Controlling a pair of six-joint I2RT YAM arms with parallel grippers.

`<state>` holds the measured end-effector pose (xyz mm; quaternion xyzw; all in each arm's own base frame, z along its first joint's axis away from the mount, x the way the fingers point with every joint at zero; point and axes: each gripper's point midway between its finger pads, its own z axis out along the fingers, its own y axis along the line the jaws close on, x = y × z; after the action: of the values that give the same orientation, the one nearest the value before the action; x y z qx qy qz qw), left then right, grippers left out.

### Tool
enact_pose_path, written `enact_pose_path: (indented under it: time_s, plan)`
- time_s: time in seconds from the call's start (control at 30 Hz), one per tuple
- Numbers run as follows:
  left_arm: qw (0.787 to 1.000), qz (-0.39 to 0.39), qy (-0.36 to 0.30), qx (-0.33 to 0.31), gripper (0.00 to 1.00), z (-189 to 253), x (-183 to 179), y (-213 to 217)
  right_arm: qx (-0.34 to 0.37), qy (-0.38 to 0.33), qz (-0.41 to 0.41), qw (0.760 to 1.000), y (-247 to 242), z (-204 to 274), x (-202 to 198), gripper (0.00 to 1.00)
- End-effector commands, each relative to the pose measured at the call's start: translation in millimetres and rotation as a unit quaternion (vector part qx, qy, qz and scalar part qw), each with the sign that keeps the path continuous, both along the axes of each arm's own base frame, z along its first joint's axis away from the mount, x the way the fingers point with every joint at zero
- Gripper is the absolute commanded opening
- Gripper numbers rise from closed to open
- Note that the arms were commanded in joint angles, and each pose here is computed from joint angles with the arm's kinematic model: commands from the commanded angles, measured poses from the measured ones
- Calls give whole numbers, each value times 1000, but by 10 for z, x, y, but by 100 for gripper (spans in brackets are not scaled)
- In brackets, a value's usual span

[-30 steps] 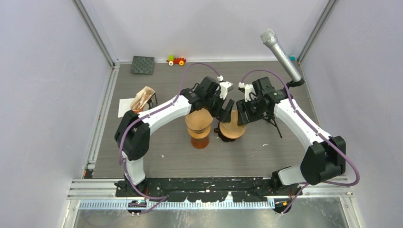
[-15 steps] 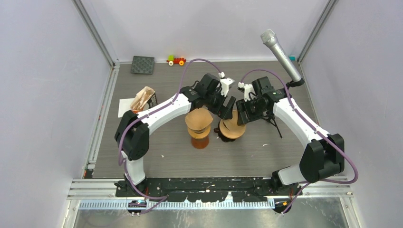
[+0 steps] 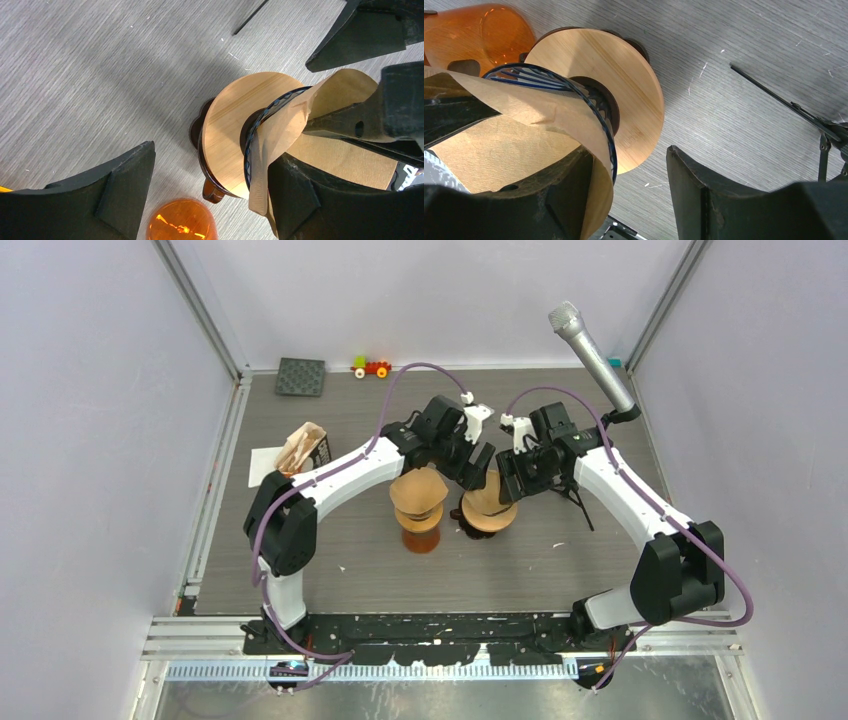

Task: Place the coffee filter in the dripper
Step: Place the coffee filter in the coffee dripper.

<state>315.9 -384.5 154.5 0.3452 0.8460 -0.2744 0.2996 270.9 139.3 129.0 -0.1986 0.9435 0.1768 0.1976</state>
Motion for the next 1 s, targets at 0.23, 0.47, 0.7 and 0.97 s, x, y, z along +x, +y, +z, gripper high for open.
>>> enact_pose_path:
  time_s: [0.23,0.47,0.7,0.97]
  plan:
    - [1000,-15,-14,-9,80,11,47,-48,-2,-31,-2,1000,-23,31,86,61]
    - [1000,-17,-6,-5,80,-55,19,-39,-6,-32,-2,999,-37,-10,90,60]
    - [1000,-16,-2,-3,80,-81,6,-29,-5,-35,-3,999,-34,-33,96,61]
    - [1000,-13,1,4,80,-130,10,-22,-2,-43,-10,999,-40,-37,104,60]
